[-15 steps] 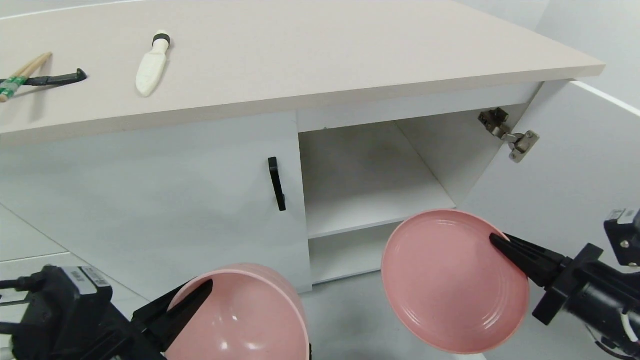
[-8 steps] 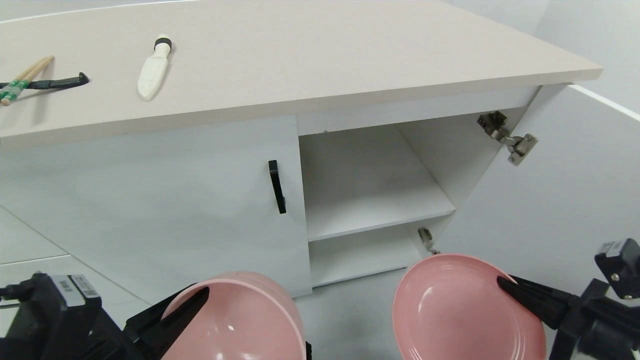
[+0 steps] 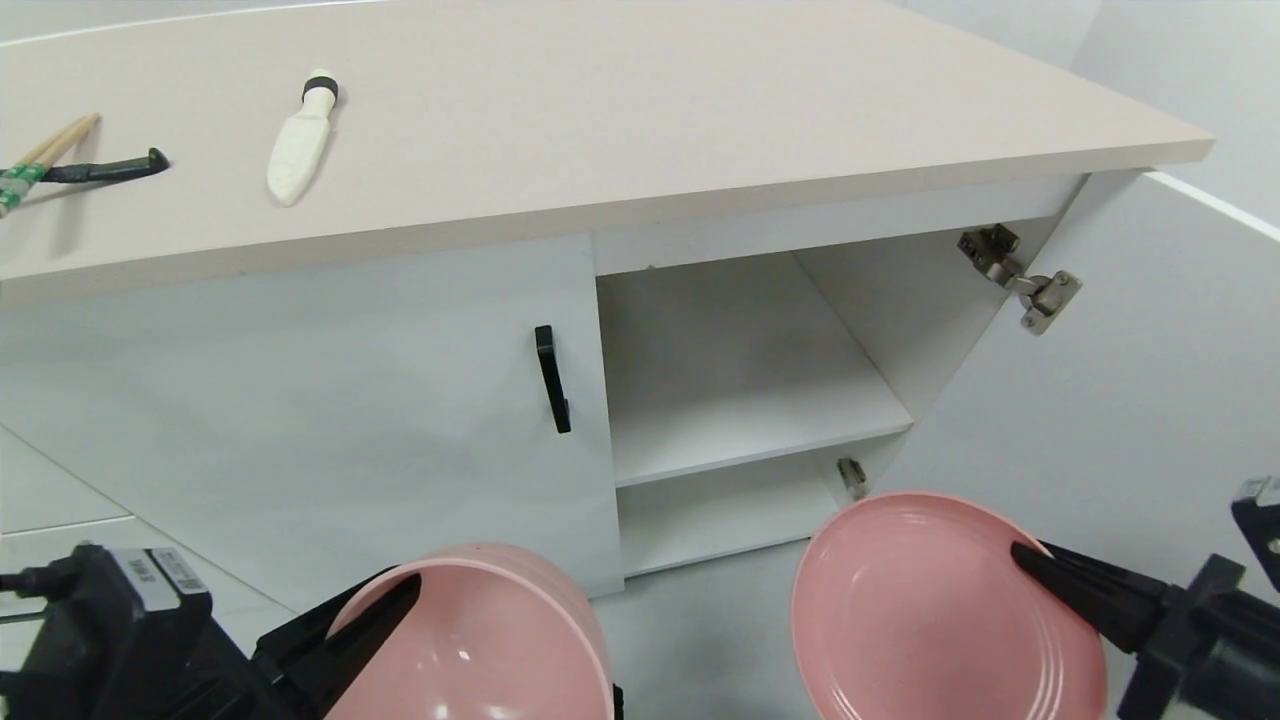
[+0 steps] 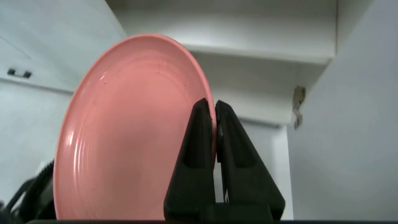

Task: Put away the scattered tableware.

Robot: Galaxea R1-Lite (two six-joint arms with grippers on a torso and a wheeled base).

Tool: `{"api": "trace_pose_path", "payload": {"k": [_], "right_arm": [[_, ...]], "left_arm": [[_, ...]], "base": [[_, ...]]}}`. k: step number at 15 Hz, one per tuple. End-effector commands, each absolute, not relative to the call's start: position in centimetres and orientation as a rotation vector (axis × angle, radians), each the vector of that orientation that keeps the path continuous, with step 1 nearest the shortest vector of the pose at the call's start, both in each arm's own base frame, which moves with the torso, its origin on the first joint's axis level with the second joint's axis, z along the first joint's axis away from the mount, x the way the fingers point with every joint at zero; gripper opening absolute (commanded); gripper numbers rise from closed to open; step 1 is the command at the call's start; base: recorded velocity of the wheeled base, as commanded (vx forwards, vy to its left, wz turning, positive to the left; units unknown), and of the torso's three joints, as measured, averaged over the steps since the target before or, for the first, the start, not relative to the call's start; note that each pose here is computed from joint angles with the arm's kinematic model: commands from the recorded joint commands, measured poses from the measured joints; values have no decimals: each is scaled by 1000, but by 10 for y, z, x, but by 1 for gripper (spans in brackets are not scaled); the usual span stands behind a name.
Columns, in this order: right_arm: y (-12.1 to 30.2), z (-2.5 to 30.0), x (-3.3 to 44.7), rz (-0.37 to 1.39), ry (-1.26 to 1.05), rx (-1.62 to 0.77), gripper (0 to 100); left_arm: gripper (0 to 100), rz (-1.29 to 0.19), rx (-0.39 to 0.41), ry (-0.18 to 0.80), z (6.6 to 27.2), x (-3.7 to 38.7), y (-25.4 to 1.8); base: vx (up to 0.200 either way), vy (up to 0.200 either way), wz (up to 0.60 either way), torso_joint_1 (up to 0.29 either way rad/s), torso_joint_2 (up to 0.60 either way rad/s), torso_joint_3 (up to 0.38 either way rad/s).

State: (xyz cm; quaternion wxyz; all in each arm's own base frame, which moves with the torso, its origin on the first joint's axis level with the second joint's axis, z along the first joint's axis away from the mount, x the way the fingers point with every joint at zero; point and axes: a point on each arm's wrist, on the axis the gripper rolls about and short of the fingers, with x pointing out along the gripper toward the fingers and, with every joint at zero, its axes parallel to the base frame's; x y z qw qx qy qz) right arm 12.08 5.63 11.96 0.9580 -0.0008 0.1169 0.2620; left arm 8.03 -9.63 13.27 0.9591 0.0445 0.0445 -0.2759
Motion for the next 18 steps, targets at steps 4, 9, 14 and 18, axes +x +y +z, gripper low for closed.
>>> {"api": "trace_pose_path", "payload": {"k": [4,9,14,18], "right_arm": [[98,72,180,566,289,-18,0],[115,64,189,533,307,9,0],[147,56,208,590,311,100,0],[156,53,225,561,283,110,0]], "left_arm": [[0,-563,61,50,139,77,-91],[0,-565,45,29,142,74,-88],[0,-569,107,41,139,72,-85],[0,-571,120,51,138,70,-83]], "base": [[0,0,0,0,0,0],[0,0,0,0,0,0],[120,0,0,2,1,0],[0,0,0,0,0,0]]}}
